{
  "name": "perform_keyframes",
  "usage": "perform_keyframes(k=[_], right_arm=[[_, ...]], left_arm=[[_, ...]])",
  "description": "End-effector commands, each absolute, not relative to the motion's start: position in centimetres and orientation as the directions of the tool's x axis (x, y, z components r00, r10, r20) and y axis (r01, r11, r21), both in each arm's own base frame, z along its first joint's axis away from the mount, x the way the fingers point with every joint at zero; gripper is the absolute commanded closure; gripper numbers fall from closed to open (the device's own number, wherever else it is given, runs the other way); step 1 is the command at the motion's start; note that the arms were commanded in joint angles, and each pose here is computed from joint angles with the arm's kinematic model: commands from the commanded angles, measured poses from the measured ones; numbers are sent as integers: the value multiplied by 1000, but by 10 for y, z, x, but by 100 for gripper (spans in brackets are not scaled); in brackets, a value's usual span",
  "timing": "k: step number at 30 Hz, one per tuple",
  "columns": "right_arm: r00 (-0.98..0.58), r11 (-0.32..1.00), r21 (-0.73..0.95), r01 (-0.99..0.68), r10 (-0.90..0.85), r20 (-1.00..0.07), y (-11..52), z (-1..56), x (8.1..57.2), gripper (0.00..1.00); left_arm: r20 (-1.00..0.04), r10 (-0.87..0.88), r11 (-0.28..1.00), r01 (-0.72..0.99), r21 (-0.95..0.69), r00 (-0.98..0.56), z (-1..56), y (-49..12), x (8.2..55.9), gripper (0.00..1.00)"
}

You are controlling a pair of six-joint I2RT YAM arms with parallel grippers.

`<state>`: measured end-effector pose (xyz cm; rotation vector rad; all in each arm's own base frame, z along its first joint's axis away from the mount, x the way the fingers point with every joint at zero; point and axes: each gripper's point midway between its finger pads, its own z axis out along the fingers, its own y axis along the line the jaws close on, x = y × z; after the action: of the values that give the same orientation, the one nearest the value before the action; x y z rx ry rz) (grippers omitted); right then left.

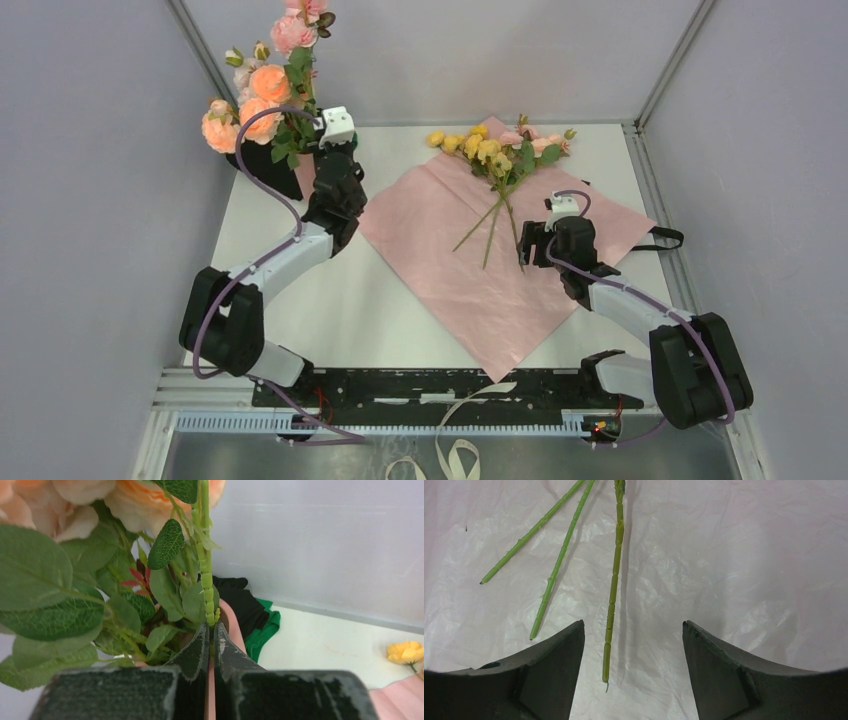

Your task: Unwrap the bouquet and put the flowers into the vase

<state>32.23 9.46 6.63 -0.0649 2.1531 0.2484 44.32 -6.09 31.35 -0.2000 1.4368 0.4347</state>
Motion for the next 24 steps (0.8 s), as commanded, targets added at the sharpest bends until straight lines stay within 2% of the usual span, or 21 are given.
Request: perform_keyframes(k=[1,3,4,5,7,8,10,13,17,24], right_arm=[[-515,975,159,-158,57,-855,98,81,334,22],[-518,975,159,-158,55,-853,98,80,333,22],[-519,975,158,-158,54,-853,98,79,333,22],[-519,974,159,-158,55,-853,98,79,333,22],[-522,975,158,-156,55,-851,98,78,333,22],[-523,975,159,-155,55,-850,98,78,333,22],[-524,975,160,-157,55,-850,98,78,333,22],[-526,974,161,-160,54,-849,99,76,333,22],[-533,972,170,-163,58,-844,101,74,332,22],[-523,972,170,-162,62,-850,101,78,336,22]], left_arm=[[-990,71,892,-453,10,119,314,-53,434,98],[-992,55,892,-452,-2,112,306,-52,432,98],[-993,46,892,-451,-10,113,304,-52,431,92],[-993,38,892,-451,-16,112,302,-52,430,83],[-994,21,893,-449,-31,111,302,-52,428,52],[-994,16,895,-445,-35,111,303,-53,427,41],[-993,-3,899,-434,-53,116,306,-53,425,26],[-993,-7,905,-422,-58,121,311,-58,420,18],[-993,-4,923,-383,-49,117,321,-76,416,18],[-998,-57,963,-262,-58,12,314,-124,406,18]])
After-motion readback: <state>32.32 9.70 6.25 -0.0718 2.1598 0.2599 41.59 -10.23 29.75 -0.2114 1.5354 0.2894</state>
